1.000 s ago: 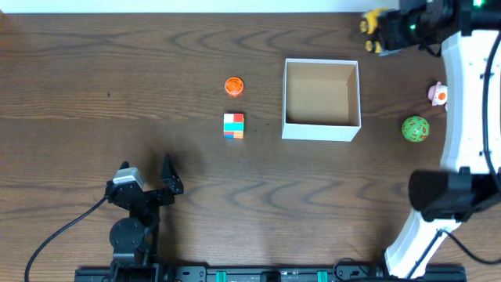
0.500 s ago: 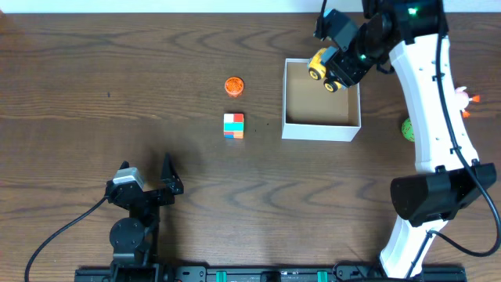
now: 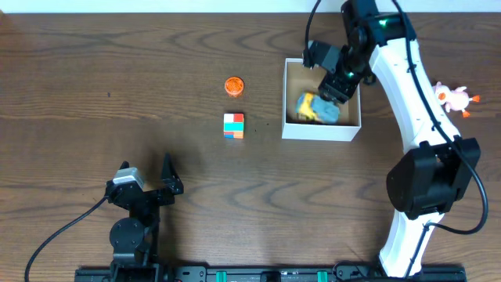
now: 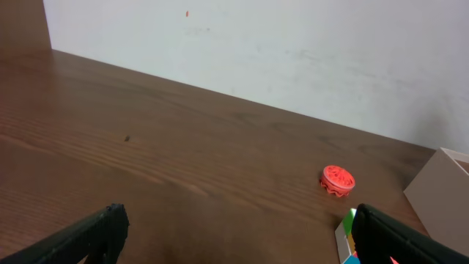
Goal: Pack container
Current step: 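Carry the truck left into the white box and release it, then move the right gripper to the green ball and grasp it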
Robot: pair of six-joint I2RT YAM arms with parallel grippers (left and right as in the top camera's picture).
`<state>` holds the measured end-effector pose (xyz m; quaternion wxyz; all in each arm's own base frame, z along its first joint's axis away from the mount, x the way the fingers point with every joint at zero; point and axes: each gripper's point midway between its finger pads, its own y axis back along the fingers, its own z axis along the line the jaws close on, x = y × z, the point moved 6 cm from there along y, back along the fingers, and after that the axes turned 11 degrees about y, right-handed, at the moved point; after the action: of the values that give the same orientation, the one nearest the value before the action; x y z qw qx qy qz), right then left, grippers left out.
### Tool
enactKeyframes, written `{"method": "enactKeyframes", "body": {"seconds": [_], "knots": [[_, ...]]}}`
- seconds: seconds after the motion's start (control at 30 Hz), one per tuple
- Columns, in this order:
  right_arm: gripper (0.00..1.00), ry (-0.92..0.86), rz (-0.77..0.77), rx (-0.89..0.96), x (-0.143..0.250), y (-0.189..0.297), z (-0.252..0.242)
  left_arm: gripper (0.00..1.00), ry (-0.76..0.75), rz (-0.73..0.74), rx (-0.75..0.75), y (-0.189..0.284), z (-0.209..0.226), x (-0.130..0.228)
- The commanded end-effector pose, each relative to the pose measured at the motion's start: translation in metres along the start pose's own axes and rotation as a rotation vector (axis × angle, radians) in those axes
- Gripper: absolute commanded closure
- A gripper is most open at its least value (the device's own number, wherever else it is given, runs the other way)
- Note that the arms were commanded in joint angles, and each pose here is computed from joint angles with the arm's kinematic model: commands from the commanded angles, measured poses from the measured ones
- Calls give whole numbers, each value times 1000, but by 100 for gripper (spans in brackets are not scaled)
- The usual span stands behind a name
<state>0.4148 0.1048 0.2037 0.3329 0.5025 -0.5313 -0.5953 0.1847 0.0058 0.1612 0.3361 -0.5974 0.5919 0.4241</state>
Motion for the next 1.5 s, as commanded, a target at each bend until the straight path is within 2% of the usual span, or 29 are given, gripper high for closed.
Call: {"method": "enactKeyframes", "body": {"seconds": [0.0, 0.3, 0.43, 0.5, 0.57, 0.6, 0.7, 0.8, 0.9, 1.03, 1.13, 1.23, 1.47], "knots": [[39, 59, 3, -28, 1, -10, 5, 2, -22, 45, -34, -1, 8, 13], [36, -8, -21, 24, -2, -18, -4, 2, -22, 45, -34, -1, 8, 13], [30, -169, -24, 130, -4, -17, -22, 2, -22, 45, -34, -1, 8, 13], [23, -314, -10, 222, -2, -14, -35, 2, -22, 45, -34, -1, 8, 13], [7, -480, 28, 341, 5, -7, -49, 2, -22, 45, -34, -1, 8, 13], [1, -572, 52, 409, 11, -2, -56, 2, -22, 45, -34, -1, 8, 13], [1, -788, 100, 565, 32, 14, -69, 2, -22, 45, -34, -1, 8, 13], [1, -904, 105, 604, 56, 24, -78, 2, -22, 45, -34, -1, 8, 13], [1, -1015, 102, 574, 90, 28, -85, 2, -22, 45, -34, -1, 8, 13], [1, -1156, 46, 441, 138, 33, -87, 2, -22, 44, -34, -1, 8, 13], [1, -1345, 34, 431, 184, 42, -89, 2, -22, 44, -34, -1, 8, 13], [1, -1451, 17, 402, 215, 49, -86, 2, -22, 45, -34, -1, 8, 13], [1, -1536, 32, 358, 248, 46, -77, 2, -22, 45, -34, -1, 8, 13]]}}
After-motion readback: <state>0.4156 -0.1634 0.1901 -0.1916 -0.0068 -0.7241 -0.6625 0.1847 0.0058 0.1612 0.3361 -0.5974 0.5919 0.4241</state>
